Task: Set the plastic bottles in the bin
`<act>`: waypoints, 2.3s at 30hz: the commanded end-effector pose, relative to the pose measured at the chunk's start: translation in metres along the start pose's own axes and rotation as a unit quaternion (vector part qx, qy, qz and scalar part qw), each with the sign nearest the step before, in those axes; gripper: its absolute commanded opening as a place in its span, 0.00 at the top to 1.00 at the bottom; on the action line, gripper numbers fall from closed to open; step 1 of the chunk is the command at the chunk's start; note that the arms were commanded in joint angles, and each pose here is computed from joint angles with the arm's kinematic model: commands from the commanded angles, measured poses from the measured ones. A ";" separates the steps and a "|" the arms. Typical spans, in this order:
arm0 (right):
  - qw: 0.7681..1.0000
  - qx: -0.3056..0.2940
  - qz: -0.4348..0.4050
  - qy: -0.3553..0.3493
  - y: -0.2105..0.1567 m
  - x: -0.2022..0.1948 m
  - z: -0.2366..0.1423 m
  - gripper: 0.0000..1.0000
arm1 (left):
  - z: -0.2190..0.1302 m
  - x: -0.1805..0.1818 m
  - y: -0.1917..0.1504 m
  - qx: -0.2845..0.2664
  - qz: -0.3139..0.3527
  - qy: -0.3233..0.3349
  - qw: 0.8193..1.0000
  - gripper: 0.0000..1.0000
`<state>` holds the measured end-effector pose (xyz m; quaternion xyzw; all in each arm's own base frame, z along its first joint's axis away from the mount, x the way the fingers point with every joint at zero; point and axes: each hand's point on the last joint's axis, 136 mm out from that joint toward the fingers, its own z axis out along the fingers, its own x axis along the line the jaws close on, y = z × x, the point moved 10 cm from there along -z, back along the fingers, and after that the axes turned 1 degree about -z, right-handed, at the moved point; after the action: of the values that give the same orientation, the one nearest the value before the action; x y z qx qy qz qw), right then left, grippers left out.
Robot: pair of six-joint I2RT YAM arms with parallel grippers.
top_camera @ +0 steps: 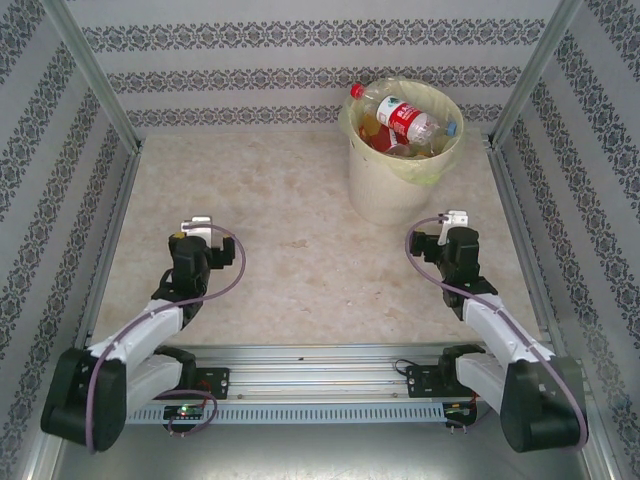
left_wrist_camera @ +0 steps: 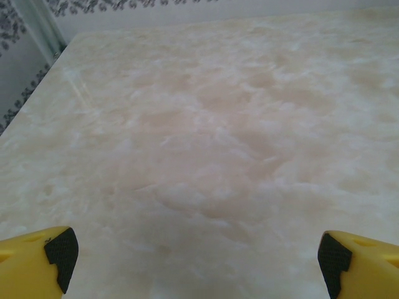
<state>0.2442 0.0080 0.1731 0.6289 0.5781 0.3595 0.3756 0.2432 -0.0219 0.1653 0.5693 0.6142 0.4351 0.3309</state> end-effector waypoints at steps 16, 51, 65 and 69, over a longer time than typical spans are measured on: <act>0.999 -0.051 -0.009 -0.004 0.009 -0.003 0.010 0.02 | 0.062 0.012 -0.020 -0.079 -0.024 0.002 0.997 0.00; 0.994 -0.108 0.013 -0.031 -0.009 -0.013 0.049 0.02 | 0.076 0.016 -0.016 -0.042 -0.032 0.003 0.999 0.00; 0.996 -0.086 0.004 -0.031 -0.015 -0.010 0.064 0.02 | 0.076 0.016 -0.015 -0.043 -0.032 0.002 0.999 0.00; 0.996 -0.091 -0.003 -0.008 -0.014 -0.008 0.063 0.02 | 0.076 0.016 -0.016 -0.042 -0.031 0.002 0.999 0.00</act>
<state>0.2871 -0.0055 0.1226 0.6158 0.5372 0.3809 0.4325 0.3022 0.0050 0.1192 0.5375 0.6115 0.4555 0.3600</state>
